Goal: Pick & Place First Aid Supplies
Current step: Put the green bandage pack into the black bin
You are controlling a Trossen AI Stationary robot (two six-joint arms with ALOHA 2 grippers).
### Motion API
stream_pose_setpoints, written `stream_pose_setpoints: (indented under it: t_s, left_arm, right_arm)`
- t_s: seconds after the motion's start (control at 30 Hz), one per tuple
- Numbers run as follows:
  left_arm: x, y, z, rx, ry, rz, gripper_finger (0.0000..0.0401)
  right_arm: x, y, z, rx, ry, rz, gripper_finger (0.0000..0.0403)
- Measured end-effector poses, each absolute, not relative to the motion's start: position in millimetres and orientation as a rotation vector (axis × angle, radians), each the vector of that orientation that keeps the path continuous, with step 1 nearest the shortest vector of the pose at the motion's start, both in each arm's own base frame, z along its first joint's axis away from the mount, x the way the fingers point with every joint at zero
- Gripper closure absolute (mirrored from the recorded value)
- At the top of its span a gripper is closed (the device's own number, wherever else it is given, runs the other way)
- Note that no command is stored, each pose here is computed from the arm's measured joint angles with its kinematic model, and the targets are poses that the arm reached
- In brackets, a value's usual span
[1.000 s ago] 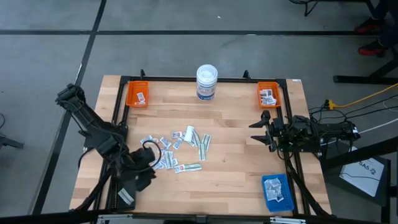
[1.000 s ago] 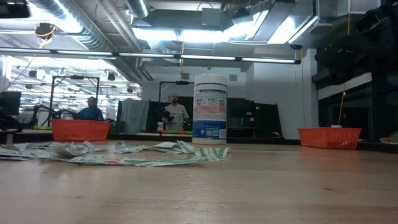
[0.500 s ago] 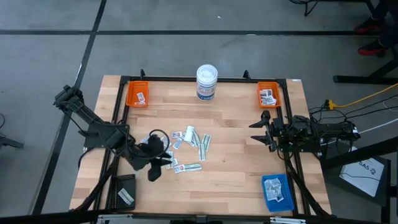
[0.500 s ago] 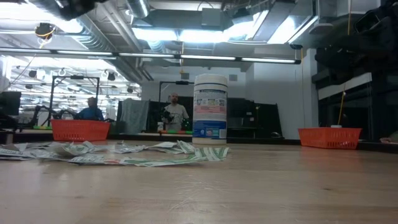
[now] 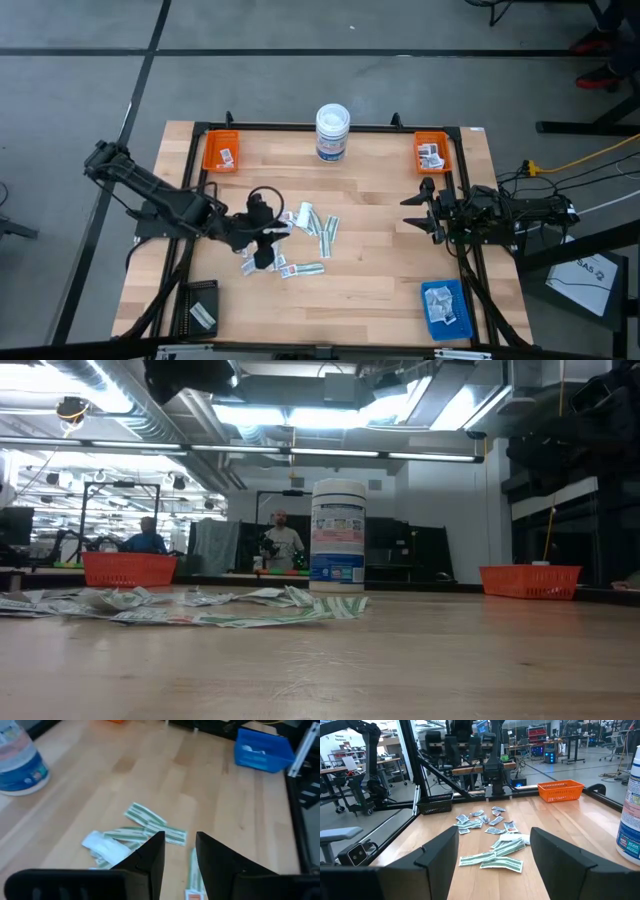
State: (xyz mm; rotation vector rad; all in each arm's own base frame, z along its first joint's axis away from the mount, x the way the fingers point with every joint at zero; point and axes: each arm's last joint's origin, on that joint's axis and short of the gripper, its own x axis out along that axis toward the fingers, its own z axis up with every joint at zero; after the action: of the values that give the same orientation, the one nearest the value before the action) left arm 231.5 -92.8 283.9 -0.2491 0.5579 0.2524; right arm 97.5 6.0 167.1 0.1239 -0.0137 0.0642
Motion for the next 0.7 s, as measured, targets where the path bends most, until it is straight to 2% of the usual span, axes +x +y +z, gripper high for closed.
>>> stream_pose_setpoints:
  t_s: [0.43, 0.7]
  left_arm:
    - [259, -66, 258, -0.102, 0.659, 0.365, 0.0302]
    - [280, -53, 232, -0.005, 0.785, 0.304, 0.0302]
  right_arm:
    - [97, 6, 167, 0.124, -0.014, 0.064, 0.0158]
    - [97, 6, 167, 0.124, -0.014, 0.063, 0.0158]
